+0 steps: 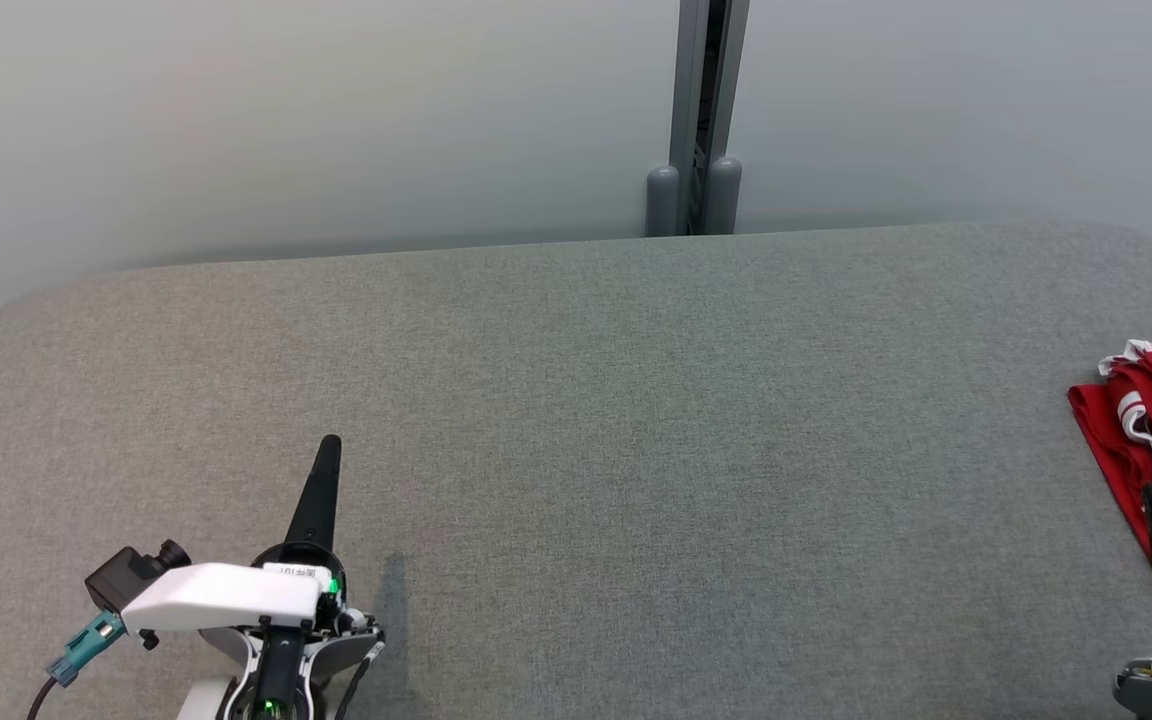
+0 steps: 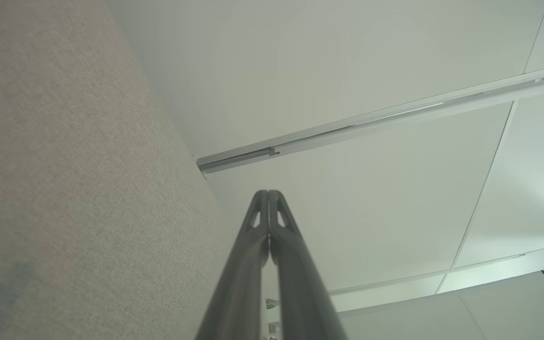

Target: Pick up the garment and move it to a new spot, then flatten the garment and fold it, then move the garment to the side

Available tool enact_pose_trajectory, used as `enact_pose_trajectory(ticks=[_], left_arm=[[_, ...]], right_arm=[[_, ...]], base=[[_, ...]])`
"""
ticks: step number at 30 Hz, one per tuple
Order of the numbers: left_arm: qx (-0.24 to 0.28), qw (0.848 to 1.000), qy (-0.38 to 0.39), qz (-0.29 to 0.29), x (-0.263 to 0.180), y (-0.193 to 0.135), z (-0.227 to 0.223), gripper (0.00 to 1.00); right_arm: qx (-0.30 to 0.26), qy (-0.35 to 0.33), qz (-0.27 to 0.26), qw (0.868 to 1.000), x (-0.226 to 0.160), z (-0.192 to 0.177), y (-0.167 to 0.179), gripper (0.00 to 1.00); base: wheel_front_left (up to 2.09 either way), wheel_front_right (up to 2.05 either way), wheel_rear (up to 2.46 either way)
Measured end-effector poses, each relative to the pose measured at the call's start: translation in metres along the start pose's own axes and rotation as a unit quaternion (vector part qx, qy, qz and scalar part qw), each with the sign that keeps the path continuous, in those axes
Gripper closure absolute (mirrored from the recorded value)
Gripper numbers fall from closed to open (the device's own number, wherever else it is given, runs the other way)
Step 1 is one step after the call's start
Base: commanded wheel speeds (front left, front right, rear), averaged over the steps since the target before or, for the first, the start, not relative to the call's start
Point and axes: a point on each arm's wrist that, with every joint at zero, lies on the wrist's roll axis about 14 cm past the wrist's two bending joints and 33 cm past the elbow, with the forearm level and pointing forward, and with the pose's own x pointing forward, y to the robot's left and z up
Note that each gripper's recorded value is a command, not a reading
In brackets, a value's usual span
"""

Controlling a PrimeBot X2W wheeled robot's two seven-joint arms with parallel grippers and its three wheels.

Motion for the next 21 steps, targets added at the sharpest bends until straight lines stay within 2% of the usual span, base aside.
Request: enact_pose_trajectory(ticks=[21], left_arm=[[-0.065, 0.998, 0.003, -0.015, 0.005, -0.009, 0.002, 1.0]], right_arm=[[0.086, -0.01, 0.01, 0.996, -0.005, 0.012, 0.001, 1.0]], base=[[0.0, 0.0, 0.0]])
